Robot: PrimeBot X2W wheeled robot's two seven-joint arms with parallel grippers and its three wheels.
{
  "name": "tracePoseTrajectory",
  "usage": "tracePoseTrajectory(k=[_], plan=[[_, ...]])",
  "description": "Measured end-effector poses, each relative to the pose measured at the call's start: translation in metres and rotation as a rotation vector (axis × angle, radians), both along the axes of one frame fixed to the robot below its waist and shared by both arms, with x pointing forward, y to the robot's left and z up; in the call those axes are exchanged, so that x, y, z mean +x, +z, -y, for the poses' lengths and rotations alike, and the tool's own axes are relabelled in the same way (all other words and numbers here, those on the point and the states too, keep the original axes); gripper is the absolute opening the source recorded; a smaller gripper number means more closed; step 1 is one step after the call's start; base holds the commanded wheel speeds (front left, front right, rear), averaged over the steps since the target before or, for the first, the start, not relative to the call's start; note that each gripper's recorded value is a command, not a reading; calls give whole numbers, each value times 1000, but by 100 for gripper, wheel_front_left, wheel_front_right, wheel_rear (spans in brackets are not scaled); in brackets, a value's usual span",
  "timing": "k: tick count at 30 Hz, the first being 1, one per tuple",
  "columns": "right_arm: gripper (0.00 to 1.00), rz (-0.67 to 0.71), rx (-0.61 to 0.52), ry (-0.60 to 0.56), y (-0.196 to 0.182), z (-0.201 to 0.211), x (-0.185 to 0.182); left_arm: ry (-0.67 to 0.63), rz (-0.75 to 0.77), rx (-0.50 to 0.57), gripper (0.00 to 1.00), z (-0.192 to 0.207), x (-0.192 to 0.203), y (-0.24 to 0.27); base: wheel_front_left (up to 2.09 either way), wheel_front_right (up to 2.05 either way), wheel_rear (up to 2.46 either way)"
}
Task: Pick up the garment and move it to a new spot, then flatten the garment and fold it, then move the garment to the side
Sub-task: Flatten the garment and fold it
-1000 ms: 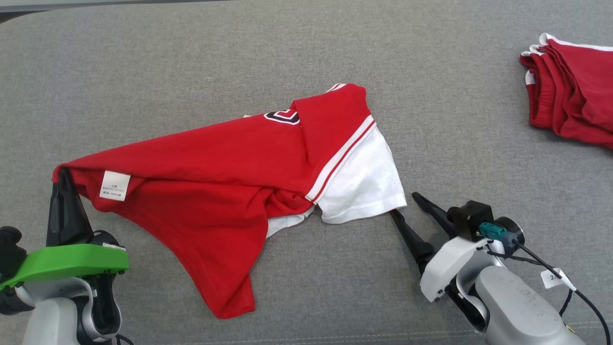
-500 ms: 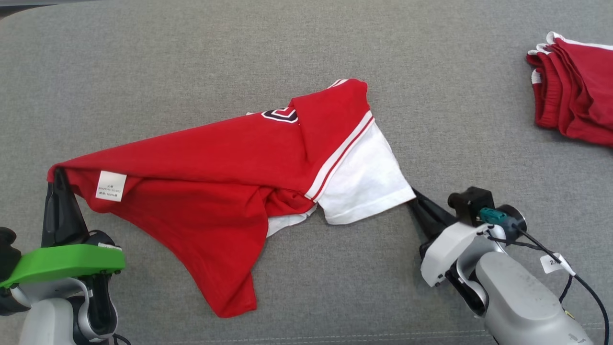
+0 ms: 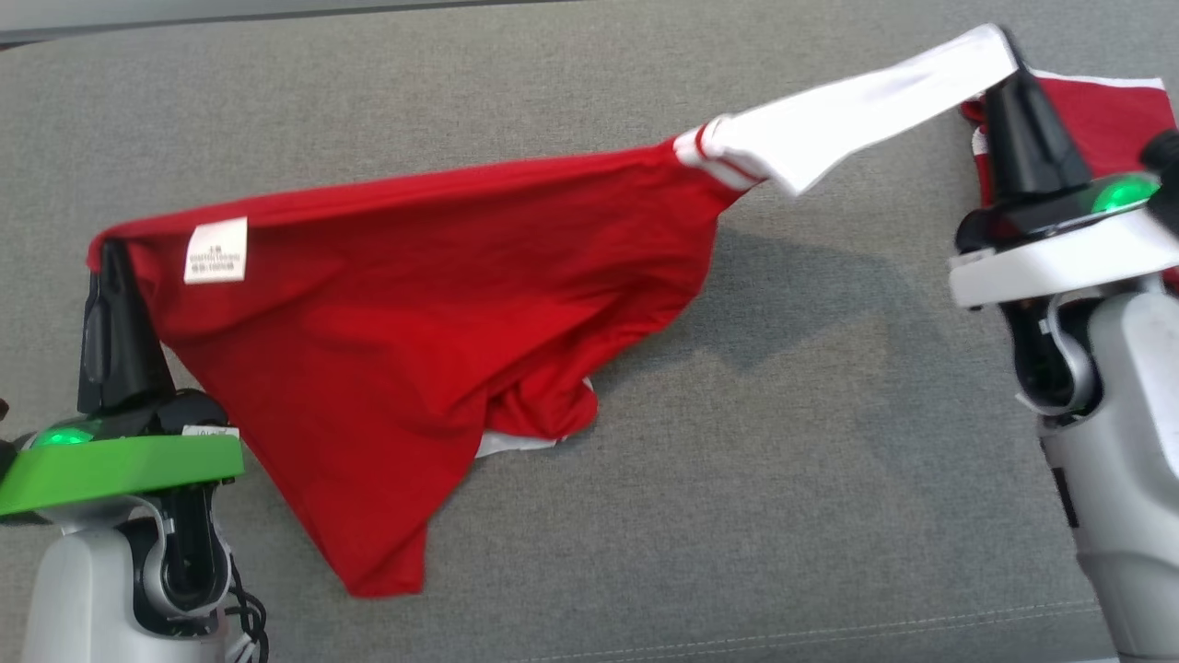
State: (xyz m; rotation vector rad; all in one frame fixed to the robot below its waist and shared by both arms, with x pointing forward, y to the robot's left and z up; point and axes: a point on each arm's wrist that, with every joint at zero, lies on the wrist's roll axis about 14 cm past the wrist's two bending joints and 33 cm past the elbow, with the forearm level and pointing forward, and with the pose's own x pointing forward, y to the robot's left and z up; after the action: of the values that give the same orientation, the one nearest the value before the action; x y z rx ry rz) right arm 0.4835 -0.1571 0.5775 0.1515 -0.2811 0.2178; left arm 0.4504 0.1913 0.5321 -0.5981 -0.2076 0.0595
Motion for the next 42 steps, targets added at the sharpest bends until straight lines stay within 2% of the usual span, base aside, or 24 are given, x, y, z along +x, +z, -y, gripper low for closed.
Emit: tracePoseTrajectory(k=[5,10,15,20,25,27,29,33,35,36,38,40,42], plan=[[0,216,-11,-85,72,29,-18,-116,156,-42,0,30,5,44,0,0,0],[0,399,-46,-140,129,45,-53,-189,292,-76,0,52,-1,87,0,0,0],[0,553,-88,-203,172,59,-100,-245,474,-101,0,66,-18,143,0,0,0],[0,733,-176,-278,219,69,-153,-307,680,-94,0,79,-48,203,0,0,0],[0,798,-225,-320,234,77,-181,-394,790,-60,0,99,-70,235,0,0,0],[0,750,-224,-321,224,83,-179,-448,785,-45,0,111,-71,240,0,0,0],[0,658,-168,-278,204,82,-164,-505,721,-37,0,125,-62,231,0,0,0],[0,346,-88,-141,139,65,-105,-567,474,22,0,147,-18,183,0,0,0],[0,240,-113,-92,120,53,-74,-557,362,57,0,148,10,161,0,0,0],[0,228,-150,-85,123,50,-59,-522,346,97,0,141,24,160,0,0,0],[0,343,-232,-117,169,50,-39,-402,402,157,0,110,47,191,0,0,0],[0,522,-237,-172,236,54,-41,-317,546,155,0,90,50,248,0,0,0],[0,628,-236,-166,272,48,-50,-311,661,148,0,91,40,290,0,0,0]])
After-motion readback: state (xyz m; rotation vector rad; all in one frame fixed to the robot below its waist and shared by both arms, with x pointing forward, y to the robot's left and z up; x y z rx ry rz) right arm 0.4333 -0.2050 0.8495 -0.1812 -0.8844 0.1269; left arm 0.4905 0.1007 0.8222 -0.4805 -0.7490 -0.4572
